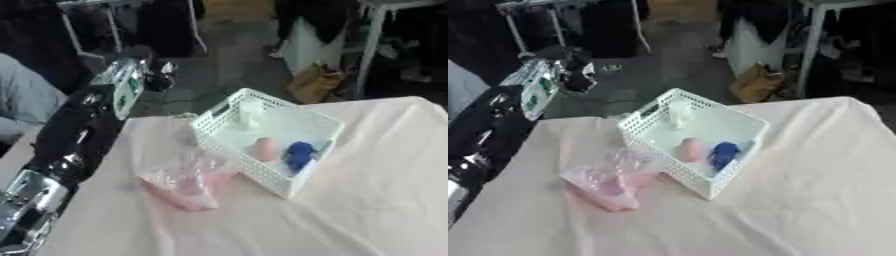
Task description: Pick up objects on the table and place them in the box.
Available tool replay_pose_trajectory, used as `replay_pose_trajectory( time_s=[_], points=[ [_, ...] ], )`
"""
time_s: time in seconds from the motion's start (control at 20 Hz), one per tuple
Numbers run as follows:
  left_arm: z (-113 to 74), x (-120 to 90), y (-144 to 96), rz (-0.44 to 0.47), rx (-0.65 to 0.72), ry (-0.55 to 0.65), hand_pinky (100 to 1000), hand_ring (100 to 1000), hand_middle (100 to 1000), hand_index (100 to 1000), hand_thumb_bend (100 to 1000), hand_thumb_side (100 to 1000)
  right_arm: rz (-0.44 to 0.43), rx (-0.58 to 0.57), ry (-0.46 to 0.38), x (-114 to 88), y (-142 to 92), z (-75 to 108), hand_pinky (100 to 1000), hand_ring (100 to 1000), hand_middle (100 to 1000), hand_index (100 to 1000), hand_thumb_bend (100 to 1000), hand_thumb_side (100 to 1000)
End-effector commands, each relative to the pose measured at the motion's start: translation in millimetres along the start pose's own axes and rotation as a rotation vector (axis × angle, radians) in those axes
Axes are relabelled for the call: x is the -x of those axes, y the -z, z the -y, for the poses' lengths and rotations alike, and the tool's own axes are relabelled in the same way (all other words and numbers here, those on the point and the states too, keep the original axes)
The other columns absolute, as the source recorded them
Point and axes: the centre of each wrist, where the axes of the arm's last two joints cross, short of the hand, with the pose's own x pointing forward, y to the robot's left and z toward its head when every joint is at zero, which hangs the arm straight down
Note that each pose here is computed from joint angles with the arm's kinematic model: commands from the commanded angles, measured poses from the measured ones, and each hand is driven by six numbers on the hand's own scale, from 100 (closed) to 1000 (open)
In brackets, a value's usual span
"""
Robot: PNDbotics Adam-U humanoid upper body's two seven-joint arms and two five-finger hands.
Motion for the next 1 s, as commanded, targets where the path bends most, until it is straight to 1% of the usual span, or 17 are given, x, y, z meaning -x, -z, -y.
replay_pose_trajectory(
  time_s=[0.05,0.25,0.45,0.7,0.8,0.9,1.0],
  points=[
    [-31.7,-11.5,-7.0,0.046,-0.069,-0.011,100,100,100,299,100,460,0.024,-0.019,0.005,-6.6,6.8,-1.6,822,893,748,717,100,659],
    [-42.1,-43.7,-16.1,0.125,-0.102,-0.002,100,100,100,299,100,463,0.020,-0.020,0.013,-6.5,6.9,-3.3,822,894,749,717,100,659],
    [-43.0,-63.9,-20.9,0.169,-0.111,0.006,100,100,100,301,100,464,0.018,-0.021,0.023,-6.4,7.1,-5.4,822,894,749,717,100,655],
    [-34.7,-92.0,-26.2,0.220,-0.113,0.018,100,100,100,301,100,465,0.013,-0.024,0.047,-6.5,8.2,-10.6,822,893,748,717,100,652],
    [-29.7,-100.5,-27.7,0.237,-0.114,0.020,100,100,100,302,100,465,0.011,-0.026,0.058,-6.5,8.7,-12.8,822,893,748,717,100,652],
    [-26.2,-104.2,-27.7,0.243,-0.116,0.021,100,100,100,302,100,465,0.010,-0.028,0.063,-6.6,9.0,-13.9,822,893,748,717,100,652],
    [-16.2,-113.3,-29.2,0.259,-0.104,0.024,100,100,100,304,100,464,0.008,-0.031,0.077,-6.7,9.5,-17.0,823,893,748,717,100,652]
  ],
)
